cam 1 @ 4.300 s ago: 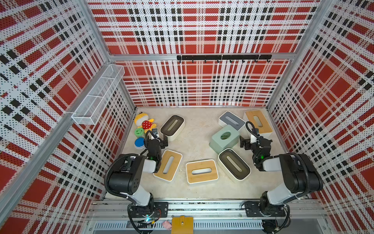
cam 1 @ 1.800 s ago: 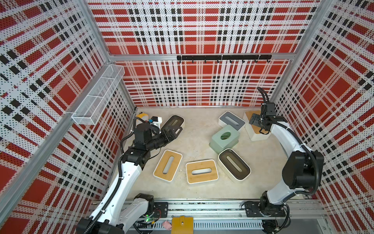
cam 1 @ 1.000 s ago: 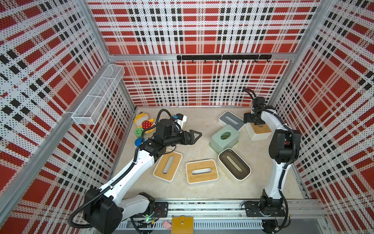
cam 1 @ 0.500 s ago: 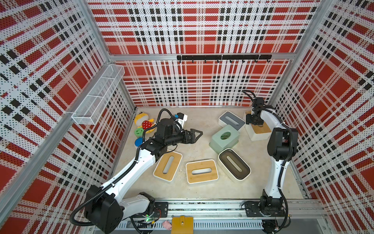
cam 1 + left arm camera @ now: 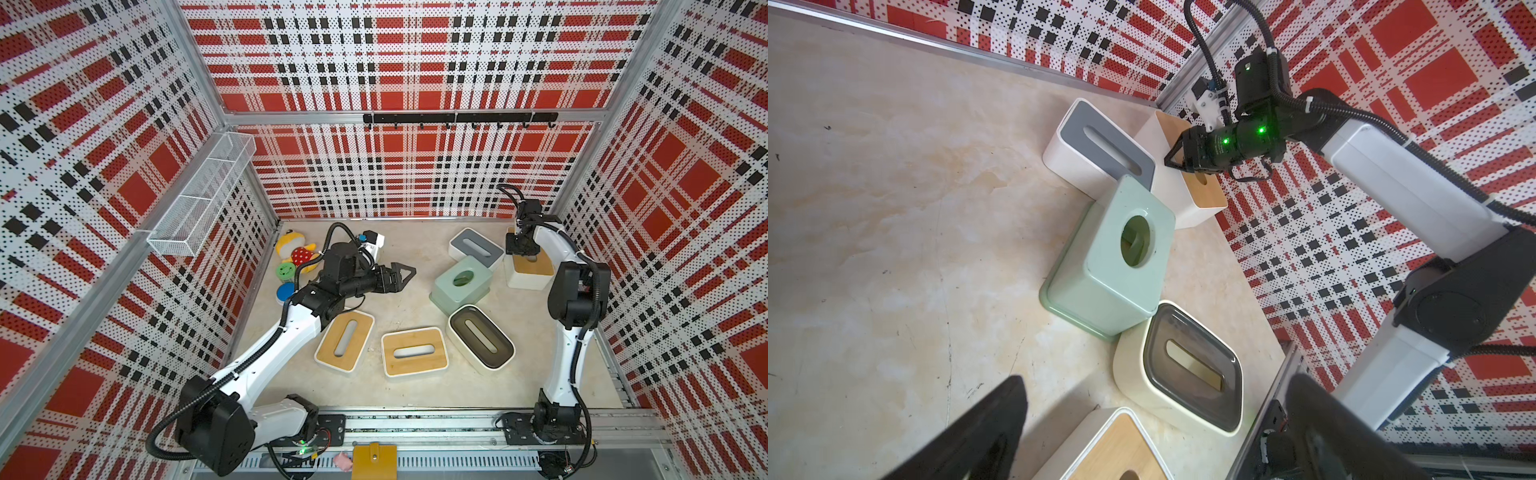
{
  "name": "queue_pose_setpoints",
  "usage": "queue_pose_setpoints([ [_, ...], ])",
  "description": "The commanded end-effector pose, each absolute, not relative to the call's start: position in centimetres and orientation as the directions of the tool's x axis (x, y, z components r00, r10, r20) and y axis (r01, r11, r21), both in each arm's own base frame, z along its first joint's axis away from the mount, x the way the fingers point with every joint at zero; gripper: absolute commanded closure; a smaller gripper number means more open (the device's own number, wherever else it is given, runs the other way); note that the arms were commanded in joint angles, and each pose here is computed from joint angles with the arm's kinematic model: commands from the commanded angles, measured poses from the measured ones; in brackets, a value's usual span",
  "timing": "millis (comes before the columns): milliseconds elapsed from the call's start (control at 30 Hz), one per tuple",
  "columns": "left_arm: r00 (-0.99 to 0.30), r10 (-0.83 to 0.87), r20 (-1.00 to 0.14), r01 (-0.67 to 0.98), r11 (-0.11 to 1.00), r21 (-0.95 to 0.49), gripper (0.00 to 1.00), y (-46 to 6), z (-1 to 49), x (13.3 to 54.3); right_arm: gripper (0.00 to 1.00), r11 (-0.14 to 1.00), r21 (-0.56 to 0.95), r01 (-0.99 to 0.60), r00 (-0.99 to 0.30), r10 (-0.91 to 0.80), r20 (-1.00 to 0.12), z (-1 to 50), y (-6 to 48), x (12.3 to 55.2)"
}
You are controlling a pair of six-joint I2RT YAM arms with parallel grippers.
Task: Stack the tissue boxes
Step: Pick up the tissue box from the center of the board.
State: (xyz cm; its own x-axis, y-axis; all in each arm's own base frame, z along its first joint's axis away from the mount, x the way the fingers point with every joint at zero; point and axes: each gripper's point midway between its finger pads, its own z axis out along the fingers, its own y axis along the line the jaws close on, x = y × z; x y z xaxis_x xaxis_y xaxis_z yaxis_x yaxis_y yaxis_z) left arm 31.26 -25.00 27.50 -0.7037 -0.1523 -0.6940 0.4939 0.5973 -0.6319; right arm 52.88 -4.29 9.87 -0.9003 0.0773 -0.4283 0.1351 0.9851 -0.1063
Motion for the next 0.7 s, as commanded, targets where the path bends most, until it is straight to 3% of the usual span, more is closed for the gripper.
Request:
queue_pose_setpoints([
  [0,-0.687,-0.186,-0.702,0.495,0.588,-0.640,0.01,-25.0,28.7,32.1,0.47,0.986,-0.095,0.134,-0.903,0.082,-0.422,9.0,-4.2,53.3],
  [367,-0.687,-0.204,-0.698,0.478,0.596,-0.645,0.01,-24.5,28.6,32.1,0.57,0.988,-0.072,0.139,-0.899,0.096,-0.427,9.1,-3.8,53.7],
  [667,-0.660,-0.257,-0.706,0.453,0.613,-0.647,0.01,-22.4,29.8,33.1,0.69,0.982,-0.051,0.182,-0.801,0.118,-0.587,17.9,-4.0,53.5],
])
